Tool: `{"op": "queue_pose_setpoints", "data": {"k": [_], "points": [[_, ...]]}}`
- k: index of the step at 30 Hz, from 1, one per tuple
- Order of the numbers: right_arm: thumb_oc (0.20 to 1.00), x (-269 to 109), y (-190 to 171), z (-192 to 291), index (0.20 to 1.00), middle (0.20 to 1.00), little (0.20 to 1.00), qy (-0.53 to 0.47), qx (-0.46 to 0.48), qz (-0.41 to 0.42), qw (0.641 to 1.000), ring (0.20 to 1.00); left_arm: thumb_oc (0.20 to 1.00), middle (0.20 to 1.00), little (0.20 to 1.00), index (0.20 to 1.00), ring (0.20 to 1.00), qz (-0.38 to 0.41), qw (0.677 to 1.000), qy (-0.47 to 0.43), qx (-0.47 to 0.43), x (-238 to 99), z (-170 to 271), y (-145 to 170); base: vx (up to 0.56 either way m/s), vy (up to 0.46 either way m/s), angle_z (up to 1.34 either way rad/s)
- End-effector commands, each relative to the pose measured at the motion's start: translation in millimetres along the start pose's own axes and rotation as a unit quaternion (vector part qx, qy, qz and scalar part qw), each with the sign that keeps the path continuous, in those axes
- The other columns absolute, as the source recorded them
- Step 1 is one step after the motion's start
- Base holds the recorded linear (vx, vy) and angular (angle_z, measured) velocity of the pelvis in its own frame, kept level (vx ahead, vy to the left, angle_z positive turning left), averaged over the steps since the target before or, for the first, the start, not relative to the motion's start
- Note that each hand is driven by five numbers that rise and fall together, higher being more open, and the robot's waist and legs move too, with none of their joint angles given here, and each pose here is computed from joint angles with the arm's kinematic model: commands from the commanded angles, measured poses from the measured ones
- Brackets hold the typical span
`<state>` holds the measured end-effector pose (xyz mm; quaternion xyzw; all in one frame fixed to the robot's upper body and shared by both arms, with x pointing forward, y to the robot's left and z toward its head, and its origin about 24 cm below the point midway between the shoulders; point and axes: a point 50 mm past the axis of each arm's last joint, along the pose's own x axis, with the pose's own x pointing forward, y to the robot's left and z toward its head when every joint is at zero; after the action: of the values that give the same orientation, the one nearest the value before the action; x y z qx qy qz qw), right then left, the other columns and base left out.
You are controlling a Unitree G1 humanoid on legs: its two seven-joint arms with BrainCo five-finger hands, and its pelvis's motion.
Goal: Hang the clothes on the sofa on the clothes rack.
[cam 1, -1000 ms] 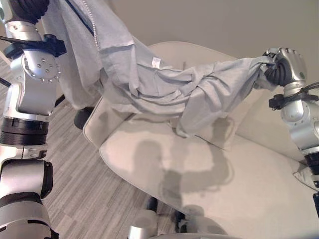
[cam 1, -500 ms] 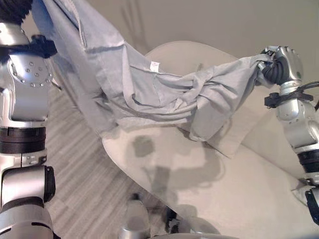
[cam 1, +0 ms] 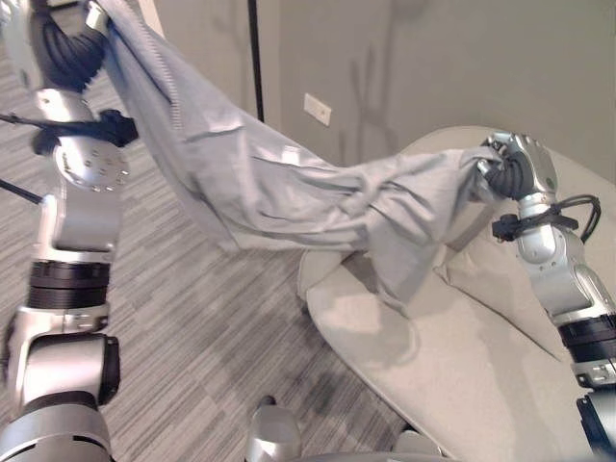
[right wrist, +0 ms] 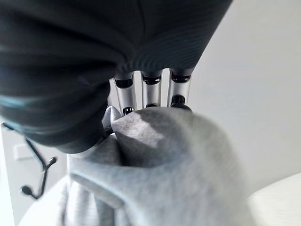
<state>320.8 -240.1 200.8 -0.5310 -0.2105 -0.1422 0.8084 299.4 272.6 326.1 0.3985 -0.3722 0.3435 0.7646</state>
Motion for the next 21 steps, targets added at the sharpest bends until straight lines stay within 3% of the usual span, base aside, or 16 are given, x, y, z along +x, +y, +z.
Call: {"op": "queue_pose_setpoints", "data": {"k": [1,7,21], "points": [[0.2,27,-54,7,0.2,0.2,0.2,-0.029,-0.041,-0.096,0.994,0.2,0.2,0.2,0.2,0.2,0.2,0.039,0.994,-0.099,-0.032,18,42,13,-0.07,0.292,0.46],[0.2,27,-56,8,0.2,0.2,0.2,-0.036,-0.055,-0.092,0.994,0.2,0.2,0.2,0.2,0.2,0.2,0.036,0.996,-0.076,-0.033,10,32,11,0.02,0.155,0.03],[0.2,31,-59,5,0.2,0.2,0.2,-0.032,-0.051,-0.095,0.994,0.2,0.2,0.2,0.2,0.2,0.2,0.028,0.997,-0.06,-0.039,-1,22,12,0.06,0.005,0.08]]}}
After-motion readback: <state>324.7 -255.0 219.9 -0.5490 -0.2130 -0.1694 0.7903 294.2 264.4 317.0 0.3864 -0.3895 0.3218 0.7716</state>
